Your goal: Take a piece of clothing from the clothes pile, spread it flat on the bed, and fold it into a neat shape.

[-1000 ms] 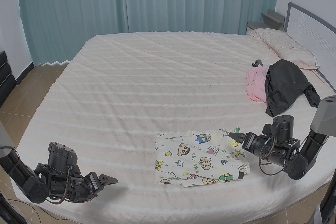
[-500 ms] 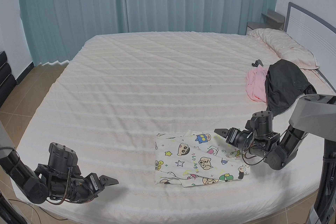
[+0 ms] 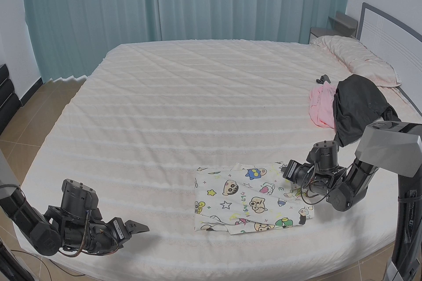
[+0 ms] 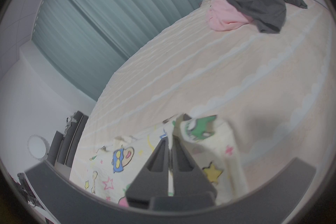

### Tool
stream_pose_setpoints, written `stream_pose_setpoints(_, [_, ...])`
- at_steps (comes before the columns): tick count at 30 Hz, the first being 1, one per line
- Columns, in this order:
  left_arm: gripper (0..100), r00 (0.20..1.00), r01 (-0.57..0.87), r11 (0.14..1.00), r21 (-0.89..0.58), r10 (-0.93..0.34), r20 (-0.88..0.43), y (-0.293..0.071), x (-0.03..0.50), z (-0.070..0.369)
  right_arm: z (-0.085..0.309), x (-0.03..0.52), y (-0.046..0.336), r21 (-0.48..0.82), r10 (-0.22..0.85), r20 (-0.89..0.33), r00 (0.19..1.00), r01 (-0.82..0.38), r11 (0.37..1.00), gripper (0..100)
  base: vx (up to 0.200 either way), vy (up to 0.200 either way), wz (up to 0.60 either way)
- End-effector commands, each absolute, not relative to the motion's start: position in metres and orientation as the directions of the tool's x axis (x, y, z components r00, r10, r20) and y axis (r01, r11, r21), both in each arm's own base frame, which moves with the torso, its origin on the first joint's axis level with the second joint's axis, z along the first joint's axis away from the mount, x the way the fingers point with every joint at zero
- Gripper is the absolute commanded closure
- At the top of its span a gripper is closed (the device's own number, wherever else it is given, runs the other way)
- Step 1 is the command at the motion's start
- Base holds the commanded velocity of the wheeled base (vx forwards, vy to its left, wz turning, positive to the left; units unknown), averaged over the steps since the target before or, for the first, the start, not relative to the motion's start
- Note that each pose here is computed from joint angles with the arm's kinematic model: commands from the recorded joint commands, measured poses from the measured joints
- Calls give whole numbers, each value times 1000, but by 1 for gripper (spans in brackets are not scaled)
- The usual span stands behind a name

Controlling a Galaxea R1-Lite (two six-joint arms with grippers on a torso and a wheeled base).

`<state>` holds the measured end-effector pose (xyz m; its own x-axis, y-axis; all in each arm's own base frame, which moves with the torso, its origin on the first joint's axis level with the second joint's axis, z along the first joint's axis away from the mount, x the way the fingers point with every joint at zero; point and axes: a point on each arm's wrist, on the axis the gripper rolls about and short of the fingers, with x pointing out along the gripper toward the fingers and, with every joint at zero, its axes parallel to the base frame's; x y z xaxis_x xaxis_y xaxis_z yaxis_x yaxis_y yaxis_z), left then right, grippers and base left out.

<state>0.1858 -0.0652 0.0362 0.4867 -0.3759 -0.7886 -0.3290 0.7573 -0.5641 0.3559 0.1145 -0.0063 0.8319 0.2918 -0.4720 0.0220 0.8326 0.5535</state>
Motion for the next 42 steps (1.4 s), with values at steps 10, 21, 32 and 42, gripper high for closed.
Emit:
stream_pose_setpoints(10, [0,483,-331,758,-562,-375,-791,-65,186,35,-3,380,91,573,224,-422,878,66,817,100,0,0,0])
stream_pose_setpoints(21, [0,480,-331,760,-560,-375,-793,-66,186,34,3,387,91,580,223,-391,893,51,813,100,0,0,0])
stream_pose_setpoints(32, [0,480,-330,760,-560,-376,-793,-66,186,34,4,391,90,580,219,-391,894,55,813,0,0,0,0])
stream_pose_setpoints(42, [0,480,-330,760,-560,-376,-793,-66,186,34,40,342,76,579,219,-412,884,68,812,0,0,0,0])
